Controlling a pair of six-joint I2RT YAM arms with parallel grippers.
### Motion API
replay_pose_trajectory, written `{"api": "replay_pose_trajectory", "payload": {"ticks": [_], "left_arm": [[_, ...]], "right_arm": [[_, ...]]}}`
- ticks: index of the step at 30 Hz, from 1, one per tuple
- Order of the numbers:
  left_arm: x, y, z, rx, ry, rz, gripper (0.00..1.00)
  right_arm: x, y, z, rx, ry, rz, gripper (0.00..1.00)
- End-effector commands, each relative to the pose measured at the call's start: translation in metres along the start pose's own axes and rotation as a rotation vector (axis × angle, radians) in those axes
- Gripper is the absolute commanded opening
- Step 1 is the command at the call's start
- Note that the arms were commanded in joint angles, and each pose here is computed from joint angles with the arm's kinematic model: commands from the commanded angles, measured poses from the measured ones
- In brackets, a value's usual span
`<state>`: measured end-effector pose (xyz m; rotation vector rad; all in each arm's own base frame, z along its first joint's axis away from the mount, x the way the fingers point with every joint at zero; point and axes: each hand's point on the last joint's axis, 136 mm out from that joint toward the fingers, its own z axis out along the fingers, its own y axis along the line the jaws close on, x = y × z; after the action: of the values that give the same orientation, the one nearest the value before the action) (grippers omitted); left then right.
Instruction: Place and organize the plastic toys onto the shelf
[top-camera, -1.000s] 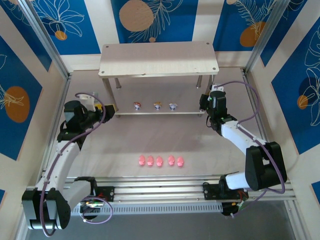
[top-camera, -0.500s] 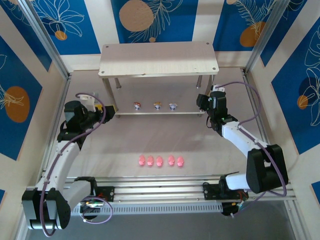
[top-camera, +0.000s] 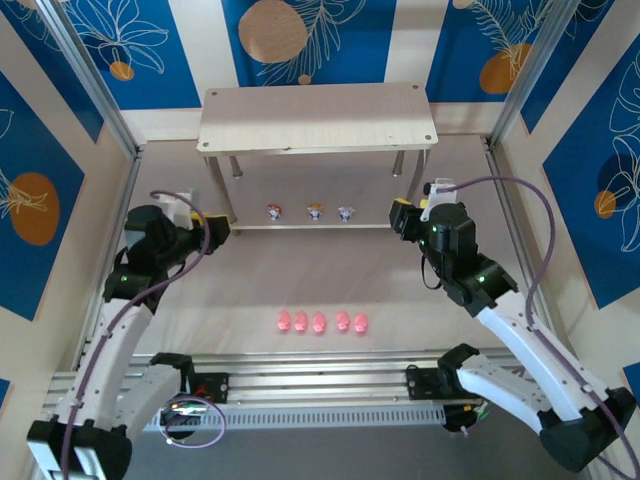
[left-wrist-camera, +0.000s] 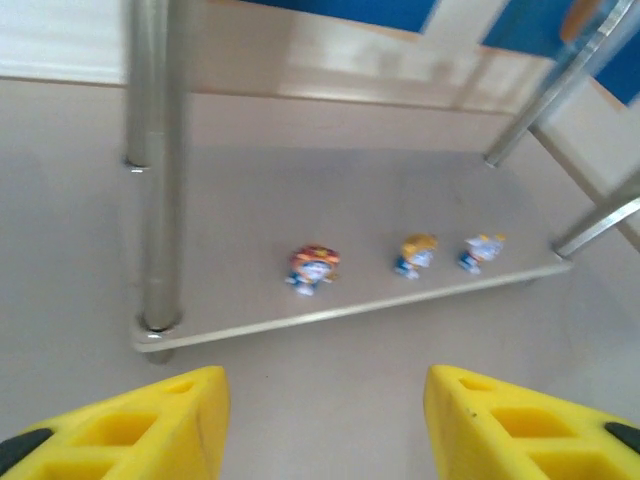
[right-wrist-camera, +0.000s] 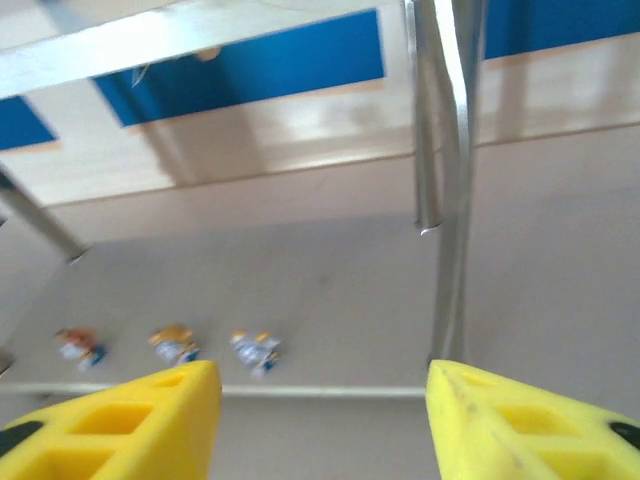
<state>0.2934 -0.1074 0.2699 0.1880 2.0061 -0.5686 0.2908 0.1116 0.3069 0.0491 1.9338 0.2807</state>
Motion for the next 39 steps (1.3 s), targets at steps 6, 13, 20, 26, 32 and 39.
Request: {"api": "replay_pose_trajectory", "payload": {"ticks": [6,13,20,26,32,39], "left_arm": [[0.070,-0.021,0.014,-0.056,0.312,0.063,0.54],[0.069,-0.025,0.009,-0.034,0.305,0.042,0.56],[0.068,-0.031,0.007,-0.005,0.306,0.032,0.57],[0.066,-0.032,0.008,0.003,0.305,0.032,0.57],[0.065,-0.033,0.013,0.009,0.313,0.035,0.57],[0.058,-0.029,0.013,-0.003,0.315,0.048,0.57]], "right_arm": [[0.114,0.026,-0.067,0.101,0.698,-0.161,0.53],[0.230,0.045,-0.077,0.126,1.008,-0.068,0.53],[0.273,0.048,-0.080,0.146,1.093,-0.015,0.53],[0.286,0.052,-0.071,0.153,1.129,-0.016,0.55],[0.299,0.049,-0.057,0.198,1.150,-0.032,0.55],[0.310,0.044,-0.048,0.243,1.185,-0.052,0.54]]}}
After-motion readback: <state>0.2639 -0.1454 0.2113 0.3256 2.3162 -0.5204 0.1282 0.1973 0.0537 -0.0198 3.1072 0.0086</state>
